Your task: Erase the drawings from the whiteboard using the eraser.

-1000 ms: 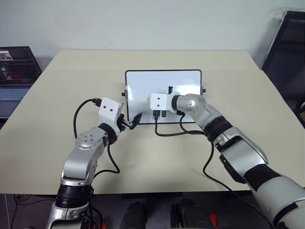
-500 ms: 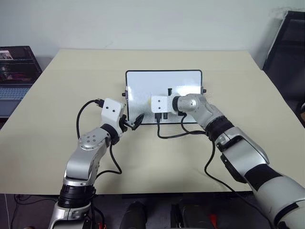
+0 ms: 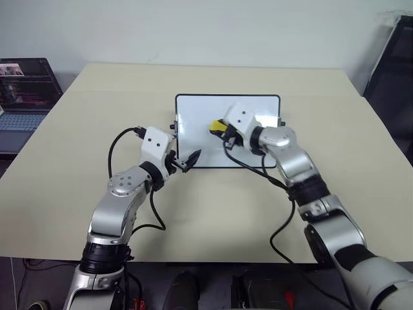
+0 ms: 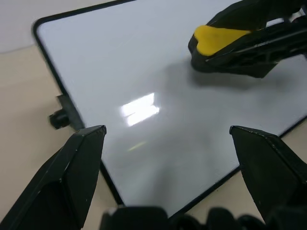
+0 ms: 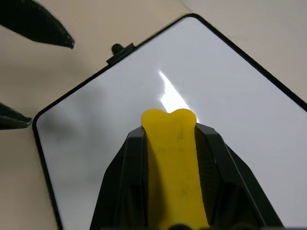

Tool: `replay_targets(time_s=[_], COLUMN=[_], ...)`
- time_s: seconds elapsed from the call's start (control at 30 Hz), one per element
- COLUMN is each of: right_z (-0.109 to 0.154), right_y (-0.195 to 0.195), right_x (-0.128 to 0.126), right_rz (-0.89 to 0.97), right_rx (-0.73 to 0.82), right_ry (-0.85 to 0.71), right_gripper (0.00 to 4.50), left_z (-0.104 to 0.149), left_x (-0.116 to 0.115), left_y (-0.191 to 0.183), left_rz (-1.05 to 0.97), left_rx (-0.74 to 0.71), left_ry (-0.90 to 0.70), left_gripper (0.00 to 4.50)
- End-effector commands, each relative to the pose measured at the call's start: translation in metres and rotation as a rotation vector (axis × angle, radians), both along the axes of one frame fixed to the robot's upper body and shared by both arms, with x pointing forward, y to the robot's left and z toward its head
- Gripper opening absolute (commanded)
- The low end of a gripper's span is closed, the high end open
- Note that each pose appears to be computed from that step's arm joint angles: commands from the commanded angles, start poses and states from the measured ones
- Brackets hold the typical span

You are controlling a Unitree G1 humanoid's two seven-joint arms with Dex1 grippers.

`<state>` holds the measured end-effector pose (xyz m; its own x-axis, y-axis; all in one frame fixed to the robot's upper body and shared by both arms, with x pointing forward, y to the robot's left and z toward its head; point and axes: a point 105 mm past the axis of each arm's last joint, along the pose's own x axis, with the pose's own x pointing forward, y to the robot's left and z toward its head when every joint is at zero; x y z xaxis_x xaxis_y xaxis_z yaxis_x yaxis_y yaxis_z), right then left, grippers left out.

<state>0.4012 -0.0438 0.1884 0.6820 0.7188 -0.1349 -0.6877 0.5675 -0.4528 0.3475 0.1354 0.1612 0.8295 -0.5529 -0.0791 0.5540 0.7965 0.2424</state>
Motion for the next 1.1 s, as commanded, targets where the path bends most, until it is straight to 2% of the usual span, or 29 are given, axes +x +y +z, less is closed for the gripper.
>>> replay_targets(time_s=[0.03, 0.13, 0.27, 0.4, 0.53, 0.67, 0.83, 1.0, 1.1], right_z=[0.035, 0.026, -0.007, -0.033, -0.053, -0.059, -0.065, -0.069, -0.069], right_y=[-0.028, -0.056, -0.108, -0.134, -0.156, -0.168, -0.178, -0.182, -0.184], right_x=[-0.014, -0.032, -0.060, -0.075, -0.072, -0.063, -0.057, -0.052, -0.050], right_rz=[-0.100, -0.195, -0.406, -0.550, -0.720, -0.820, -0.874, -0.898, -0.903], right_rx=[0.120, 0.146, 0.118, 0.119, 0.214, 0.297, 0.300, 0.328, 0.342], right_ry=[-0.044, 0.004, 0.071, 0.141, 0.206, 0.233, 0.243, 0.254, 0.255], right_gripper=[0.99, 0.99, 0.99, 0.99, 0.99, 0.99, 0.99, 0.99, 1.98], left_z=[0.012, 0.014, 0.011, 0.008, -0.001, -0.009, -0.007, -0.011, -0.013], left_x=[-0.005, -0.011, -0.021, -0.030, -0.035, -0.031, -0.029, -0.033, -0.035], left_y=[-0.018, -0.040, -0.084, -0.108, -0.127, -0.130, -0.132, -0.131, -0.129], left_rz=[-0.136, -0.266, -0.492, -0.639, -0.768, -0.791, -0.799, -0.815, -0.821], left_rx=[0.025, 0.033, 0.069, 0.084, 0.144, 0.190, 0.143, 0.166, 0.167], left_ry=[-0.052, -0.056, -0.034, -0.012, 0.002, -0.005, 0.014, 0.009, 0.015], left_gripper=[4.50, 4.50, 4.50, 4.50, 4.50, 4.50, 4.50, 4.50, 4.50])
